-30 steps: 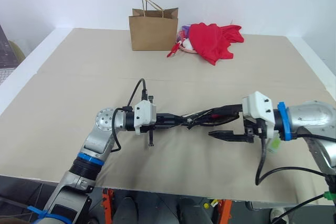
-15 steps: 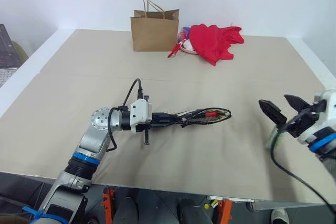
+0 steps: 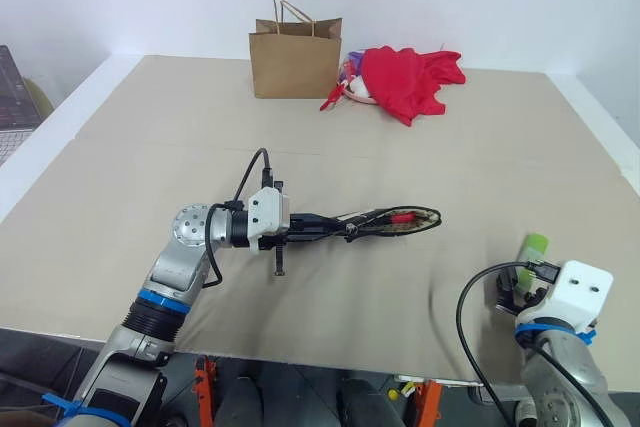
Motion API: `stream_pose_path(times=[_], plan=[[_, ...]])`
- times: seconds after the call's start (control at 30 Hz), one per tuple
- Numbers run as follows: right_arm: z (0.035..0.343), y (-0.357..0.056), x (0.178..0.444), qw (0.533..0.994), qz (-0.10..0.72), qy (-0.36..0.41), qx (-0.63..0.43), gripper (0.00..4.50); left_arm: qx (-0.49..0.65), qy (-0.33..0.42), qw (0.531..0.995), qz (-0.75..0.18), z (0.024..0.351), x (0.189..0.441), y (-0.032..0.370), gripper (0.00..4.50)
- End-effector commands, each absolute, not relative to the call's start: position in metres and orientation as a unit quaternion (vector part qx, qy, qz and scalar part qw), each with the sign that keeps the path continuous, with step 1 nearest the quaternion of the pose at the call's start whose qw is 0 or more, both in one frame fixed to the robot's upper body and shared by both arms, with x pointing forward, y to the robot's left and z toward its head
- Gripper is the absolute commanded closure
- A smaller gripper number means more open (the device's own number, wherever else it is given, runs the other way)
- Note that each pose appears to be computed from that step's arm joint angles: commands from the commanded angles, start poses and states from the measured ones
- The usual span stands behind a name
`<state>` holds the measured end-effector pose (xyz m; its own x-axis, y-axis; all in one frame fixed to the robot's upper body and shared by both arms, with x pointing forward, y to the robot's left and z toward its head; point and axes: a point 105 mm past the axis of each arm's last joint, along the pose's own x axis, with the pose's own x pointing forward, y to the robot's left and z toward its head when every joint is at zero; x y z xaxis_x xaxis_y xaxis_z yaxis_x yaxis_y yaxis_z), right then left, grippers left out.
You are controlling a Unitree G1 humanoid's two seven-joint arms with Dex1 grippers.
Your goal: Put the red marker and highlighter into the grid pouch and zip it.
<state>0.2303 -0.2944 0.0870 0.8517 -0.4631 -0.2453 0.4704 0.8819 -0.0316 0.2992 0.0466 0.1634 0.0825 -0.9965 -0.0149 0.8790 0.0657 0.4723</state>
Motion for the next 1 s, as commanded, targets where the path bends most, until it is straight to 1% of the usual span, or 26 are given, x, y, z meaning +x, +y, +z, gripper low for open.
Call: stream_pose_path(times=[0.03,0.07,0.2,0.23,0.3,0.33,0.4,0.47,0.53,0.6,0.63,0.7,0.83,0.9,0.93,1.0], plan=[[0.064,-0.287,0.225,0.948,-0.263,0.165,0.063,0.97,0.192,-0.183,0.709,-0.653,0.177,0.298,0.046,4.5],[0.064,-0.287,0.225,0.948,-0.264,0.164,0.065,1.42,0.192,-0.184,0.709,-0.653,0.177,0.298,0.046,4.5],[0.068,-0.289,0.232,0.95,-0.263,0.155,0.067,2.92,0.193,-0.185,0.709,-0.653,0.177,0.298,0.045,4.5],[0.069,-0.289,0.233,0.951,-0.261,0.154,0.065,3.36,0.194,-0.185,0.709,-0.652,0.177,0.299,0.045,4.5],[0.073,-0.289,0.237,0.956,-0.246,0.149,0.05,3.4,0.194,-0.185,0.709,-0.652,0.177,0.299,0.045,4.5],[0.08,-0.287,0.243,0.965,-0.22,0.138,0.028,3.4,0.194,-0.186,0.709,-0.652,0.178,0.299,0.045,4.5],[0.107,-0.267,0.262,0.989,-0.111,0.091,-0.031,3.4,0.196,-0.186,0.707,-0.653,0.178,0.299,0.044,4.5],[0.142,-0.235,0.273,0.993,0.041,0.031,-0.109,3.4,0.199,-0.189,0.702,-0.657,0.178,0.298,0.044,4.5],[0.182,-0.207,0.272,0.965,0.187,-0.031,-0.181,3.4,0.201,-0.19,0.698,-0.661,0.178,0.296,0.044,4.5],[0.21,-0.197,0.265,0.919,0.297,-0.055,-0.255,3.4,0.201,-0.19,0.698,-0.661,0.179,0.298,0.045,4.5],[0.221,-0.197,0.262,0.9,0.343,-0.052,-0.263,3.4,0.201,-0.189,0.697,-0.662,0.179,0.298,0.044,4.5],[0.238,-0.2,0.256,0.874,0.405,-0.051,-0.265,3.4,0.201,-0.189,0.694,-0.665,0.179,0.298,0.044,4.5],[0.245,-0.2,0.243,0.838,0.49,-0.022,-0.241,3.4,0.202,-0.188,0.693,-0.666,0.179,0.3,0.045,4.5],[0.239,-0.199,0.235,0.813,0.528,0.012,-0.244,3.4,0.202,-0.187,0.694,-0.665,0.178,0.3,0.044,4.5],[0.232,-0.201,0.232,0.804,0.541,0.043,-0.243,3.4,0.201,-0.187,0.694,-0.665,0.178,0.299,0.044,4.5],[0.223,-0.203,0.233,0.798,0.55,0.081,-0.232,3.4,0.2,-0.187,0.694,-0.666,0.177,0.298,0.044,4.5]])
